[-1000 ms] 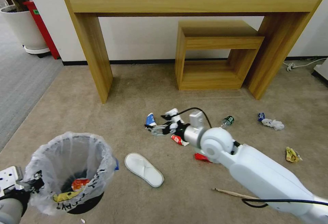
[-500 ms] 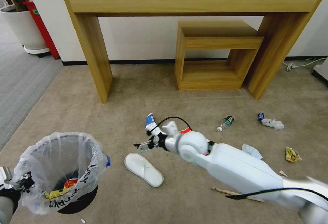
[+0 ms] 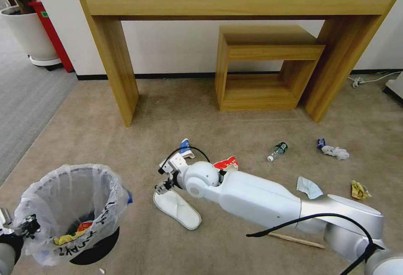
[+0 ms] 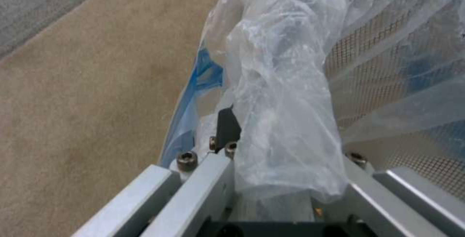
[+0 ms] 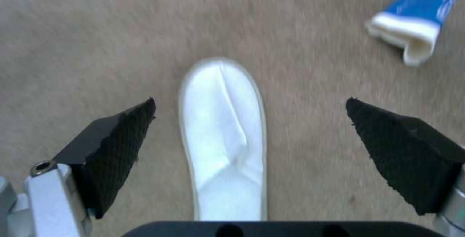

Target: Pick up the trash bin and place the garbage on the floor into it.

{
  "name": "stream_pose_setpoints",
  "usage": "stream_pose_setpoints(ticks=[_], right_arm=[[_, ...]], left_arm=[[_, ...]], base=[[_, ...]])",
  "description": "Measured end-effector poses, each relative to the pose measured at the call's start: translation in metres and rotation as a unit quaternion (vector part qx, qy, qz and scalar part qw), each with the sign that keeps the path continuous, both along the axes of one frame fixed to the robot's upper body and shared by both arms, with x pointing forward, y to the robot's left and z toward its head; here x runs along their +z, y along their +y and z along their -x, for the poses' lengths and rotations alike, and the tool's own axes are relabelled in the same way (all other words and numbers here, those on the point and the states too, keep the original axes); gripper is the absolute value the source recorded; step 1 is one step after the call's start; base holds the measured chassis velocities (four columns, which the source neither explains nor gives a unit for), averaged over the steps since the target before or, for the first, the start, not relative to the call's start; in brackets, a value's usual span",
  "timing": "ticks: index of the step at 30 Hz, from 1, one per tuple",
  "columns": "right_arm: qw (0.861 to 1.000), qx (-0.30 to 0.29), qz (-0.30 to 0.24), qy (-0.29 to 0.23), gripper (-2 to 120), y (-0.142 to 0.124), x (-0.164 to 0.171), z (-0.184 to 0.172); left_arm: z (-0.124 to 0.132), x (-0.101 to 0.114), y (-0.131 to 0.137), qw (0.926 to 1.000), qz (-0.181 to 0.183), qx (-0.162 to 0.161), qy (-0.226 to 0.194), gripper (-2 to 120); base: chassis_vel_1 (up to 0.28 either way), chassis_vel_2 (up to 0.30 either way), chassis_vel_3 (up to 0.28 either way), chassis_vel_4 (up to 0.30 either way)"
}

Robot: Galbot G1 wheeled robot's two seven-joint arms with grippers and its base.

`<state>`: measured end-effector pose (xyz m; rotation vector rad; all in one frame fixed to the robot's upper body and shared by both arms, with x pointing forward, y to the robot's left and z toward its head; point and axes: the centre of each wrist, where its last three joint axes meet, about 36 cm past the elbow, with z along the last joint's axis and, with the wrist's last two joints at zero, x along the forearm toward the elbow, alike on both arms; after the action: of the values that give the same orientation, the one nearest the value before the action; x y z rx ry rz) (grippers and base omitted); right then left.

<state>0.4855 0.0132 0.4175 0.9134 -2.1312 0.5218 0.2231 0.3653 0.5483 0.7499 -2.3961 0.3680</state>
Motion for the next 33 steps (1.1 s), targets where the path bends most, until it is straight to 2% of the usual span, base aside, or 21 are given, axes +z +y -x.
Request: stream_pose_setpoints(ticks=[3, 11, 24, 33], right_arm=[[0.999, -0.021, 0.022, 0.010, 100, -0.003, -0.024, 0.006], [0.998, -0.036, 0.040, 0.032, 100, -0.005, -0.059, 0.014], [0.999, -0.038, 0.005, 0.029, 100, 0.000, -0.080, 0.013], [0.999, -0.046, -0.006, 0.018, 100, 0.000, -0.114, 0.005]], left_arm=[[0.001, -0.004, -0.001, 1.0000, -0.001, 0.000, 0.003, 1], [0.003, -0.006, -0.004, 1.0000, -0.005, -0.003, 0.003, 1], [0.006, -0.010, -0.006, 0.9999, -0.009, -0.004, 0.003, 1], [0.007, -0.014, -0.007, 0.9999, -0.010, -0.006, 0.005, 1]], base=[[0.000, 0.000, 0.000, 0.000], [0.000, 0.000, 0.000, 0.000], [0.000, 0.000, 0.000, 0.000], [0.000, 0.000, 0.000, 0.000]])
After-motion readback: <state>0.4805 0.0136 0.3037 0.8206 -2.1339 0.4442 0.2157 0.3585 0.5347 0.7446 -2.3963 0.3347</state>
